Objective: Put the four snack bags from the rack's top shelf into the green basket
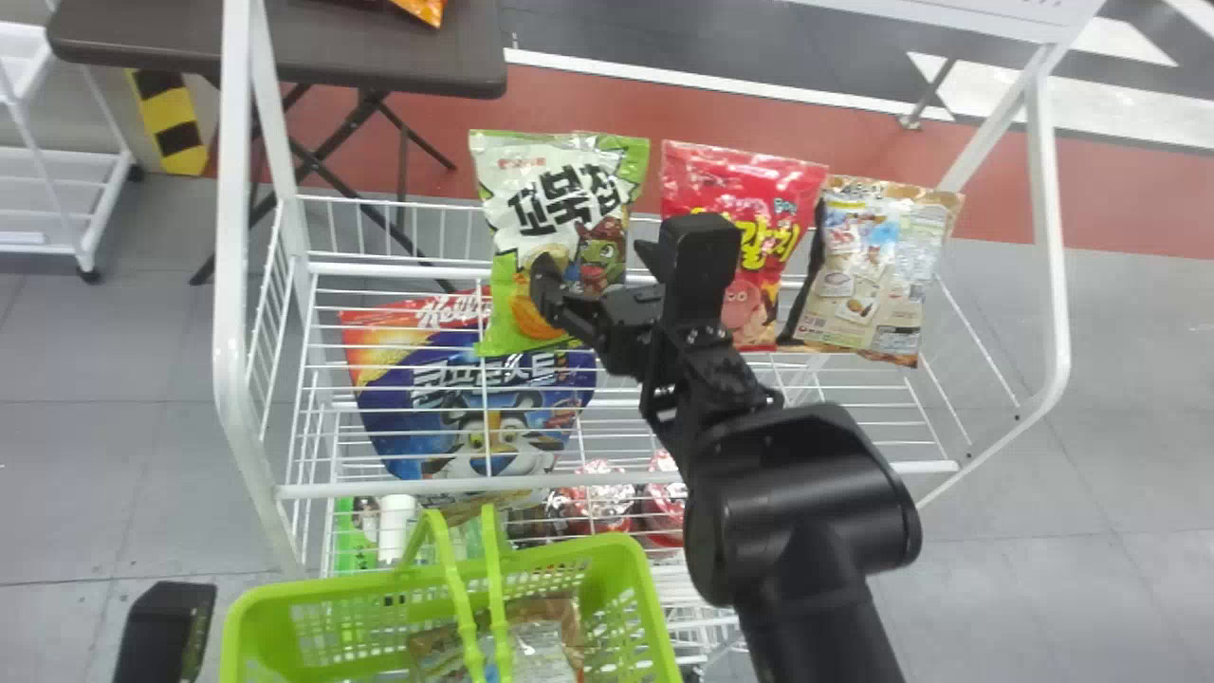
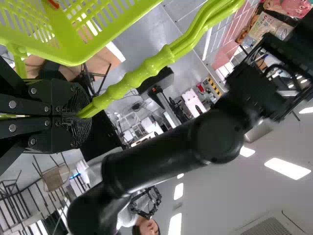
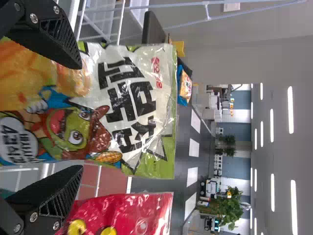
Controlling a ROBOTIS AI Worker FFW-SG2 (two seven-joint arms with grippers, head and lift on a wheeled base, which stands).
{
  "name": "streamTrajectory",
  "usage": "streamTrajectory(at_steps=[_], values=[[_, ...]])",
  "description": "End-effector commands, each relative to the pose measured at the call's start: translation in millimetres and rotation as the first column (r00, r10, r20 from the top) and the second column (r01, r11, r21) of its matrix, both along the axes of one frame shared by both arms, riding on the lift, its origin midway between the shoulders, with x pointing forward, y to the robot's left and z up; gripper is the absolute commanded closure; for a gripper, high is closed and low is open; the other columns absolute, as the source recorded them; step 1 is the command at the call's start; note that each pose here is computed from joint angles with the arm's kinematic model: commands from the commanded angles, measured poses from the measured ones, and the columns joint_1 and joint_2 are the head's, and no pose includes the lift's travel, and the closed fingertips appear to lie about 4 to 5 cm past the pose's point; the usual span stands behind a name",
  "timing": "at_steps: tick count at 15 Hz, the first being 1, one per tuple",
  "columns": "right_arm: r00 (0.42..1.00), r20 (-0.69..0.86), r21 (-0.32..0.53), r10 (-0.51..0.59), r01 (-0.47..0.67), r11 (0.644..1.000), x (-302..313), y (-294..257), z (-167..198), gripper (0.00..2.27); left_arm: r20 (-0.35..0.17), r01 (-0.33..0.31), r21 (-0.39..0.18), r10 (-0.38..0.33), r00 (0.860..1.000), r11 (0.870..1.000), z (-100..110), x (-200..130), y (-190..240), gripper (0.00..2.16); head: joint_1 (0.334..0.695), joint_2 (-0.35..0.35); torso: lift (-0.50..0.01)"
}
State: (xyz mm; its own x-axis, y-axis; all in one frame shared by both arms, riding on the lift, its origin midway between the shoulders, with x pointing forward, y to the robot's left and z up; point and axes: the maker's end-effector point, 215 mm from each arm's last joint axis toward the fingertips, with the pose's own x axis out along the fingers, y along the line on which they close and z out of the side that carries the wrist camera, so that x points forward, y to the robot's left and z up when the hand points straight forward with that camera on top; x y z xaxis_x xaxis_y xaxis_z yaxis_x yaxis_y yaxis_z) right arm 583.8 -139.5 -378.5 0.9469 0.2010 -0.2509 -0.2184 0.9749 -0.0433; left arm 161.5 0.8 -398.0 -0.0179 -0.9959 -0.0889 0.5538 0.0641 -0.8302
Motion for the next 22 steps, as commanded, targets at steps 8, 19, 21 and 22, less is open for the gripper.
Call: streamTrajectory(at_steps=[8,19,21,22], values=[[0.992,-0.091,0.033,0.082,-0.079,0.996,-27.3,19.1,-1.3,2.24,0.000,-0.005,0.000,0.005,1.000,1.000,0.9,8.8,2.5,1.55,0.695,-0.181,0.000],[0.835,-0.550,0.112,0.027,0.042,0.993,-250.4,-70.1,-5.7,2.24,-0.004,-0.006,0.005,0.006,1.000,1.000,0.9,8.2,0.1,1.55,0.695,-0.337,0.000],[0.780,-0.622,0.161,0.067,0.043,0.986,-285.1,-70.6,-12.3,2.24,-0.003,-0.009,0.010,0.009,1.000,1.000,-1.1,8.4,-1.5,1.55,0.695,-0.350,0.000],[0.771,-0.625,0.217,0.119,0.026,0.976,-295.4,-64.0,-10.6,2.24,-0.002,-0.009,0.010,0.009,1.000,1.000,-1.5,8.2,-3.4,1.55,0.695,-0.350,0.000]])
